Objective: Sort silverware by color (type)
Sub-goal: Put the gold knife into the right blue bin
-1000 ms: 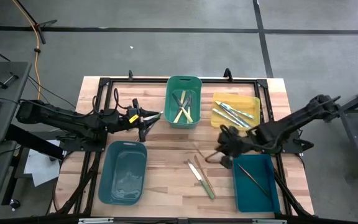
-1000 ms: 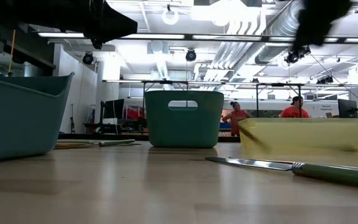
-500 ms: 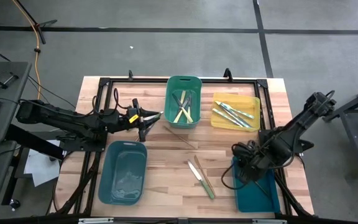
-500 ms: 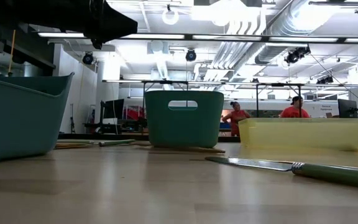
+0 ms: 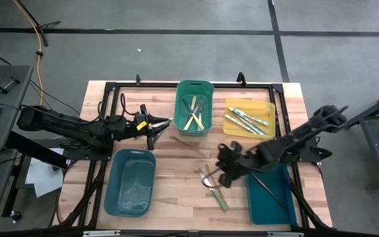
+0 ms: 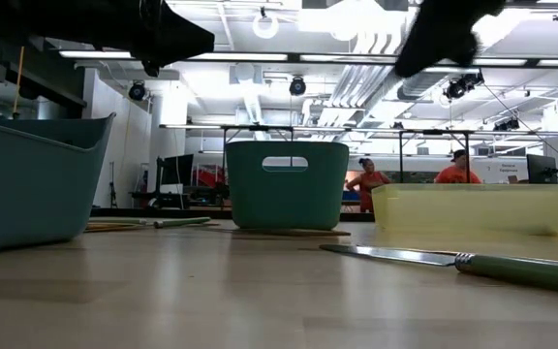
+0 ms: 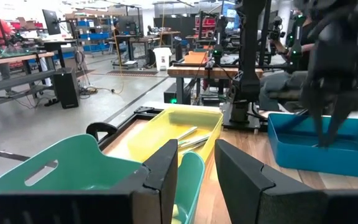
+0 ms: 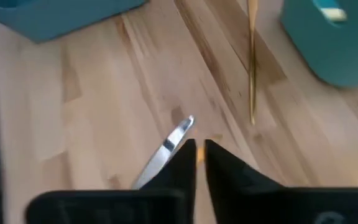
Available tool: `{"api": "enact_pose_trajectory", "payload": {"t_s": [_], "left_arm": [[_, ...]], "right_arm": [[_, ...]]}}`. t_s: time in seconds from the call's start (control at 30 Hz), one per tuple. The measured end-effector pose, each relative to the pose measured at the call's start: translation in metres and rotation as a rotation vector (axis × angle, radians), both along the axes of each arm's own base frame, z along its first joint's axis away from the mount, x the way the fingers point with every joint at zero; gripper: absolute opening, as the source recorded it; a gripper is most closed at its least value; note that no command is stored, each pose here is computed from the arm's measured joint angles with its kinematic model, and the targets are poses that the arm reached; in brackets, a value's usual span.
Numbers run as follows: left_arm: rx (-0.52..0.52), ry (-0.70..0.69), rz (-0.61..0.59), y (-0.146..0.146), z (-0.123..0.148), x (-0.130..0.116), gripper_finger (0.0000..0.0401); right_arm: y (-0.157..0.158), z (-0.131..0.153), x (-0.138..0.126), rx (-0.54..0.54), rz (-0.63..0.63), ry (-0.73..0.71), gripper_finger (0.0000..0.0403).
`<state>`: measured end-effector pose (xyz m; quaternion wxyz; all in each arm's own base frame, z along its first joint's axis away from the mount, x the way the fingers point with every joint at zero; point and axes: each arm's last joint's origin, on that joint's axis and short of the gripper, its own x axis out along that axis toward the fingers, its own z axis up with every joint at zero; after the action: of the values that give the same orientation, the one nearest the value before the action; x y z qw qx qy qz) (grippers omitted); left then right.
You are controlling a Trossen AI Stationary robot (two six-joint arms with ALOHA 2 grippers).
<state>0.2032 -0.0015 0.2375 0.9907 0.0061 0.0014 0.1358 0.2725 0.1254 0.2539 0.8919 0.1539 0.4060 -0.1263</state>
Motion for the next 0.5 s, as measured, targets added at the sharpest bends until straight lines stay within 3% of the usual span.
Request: {"api": "enact_pose_trajectory", "payload": {"t_s": [0.23,0.37,0.5], "left_arm": [[0.000,0.002,0.000,0.000,0.000,0.000,0.0102],[0.000,0.001,0.000,0.000,0.000,0.000,0.0102],[0.001,0.006,0.000,0.000,-0.001,0.000,0.0102]], "right_arm": [[-0.031,-0.044,0.052,-0.014,0.016,0.042,0.0148],[-0.036,-0.064,0.075,-0.107,0.274,0.008,0.0210],[-0.026,-0.059,0.096,-0.110,0.436,-0.227,0.0225]]}}
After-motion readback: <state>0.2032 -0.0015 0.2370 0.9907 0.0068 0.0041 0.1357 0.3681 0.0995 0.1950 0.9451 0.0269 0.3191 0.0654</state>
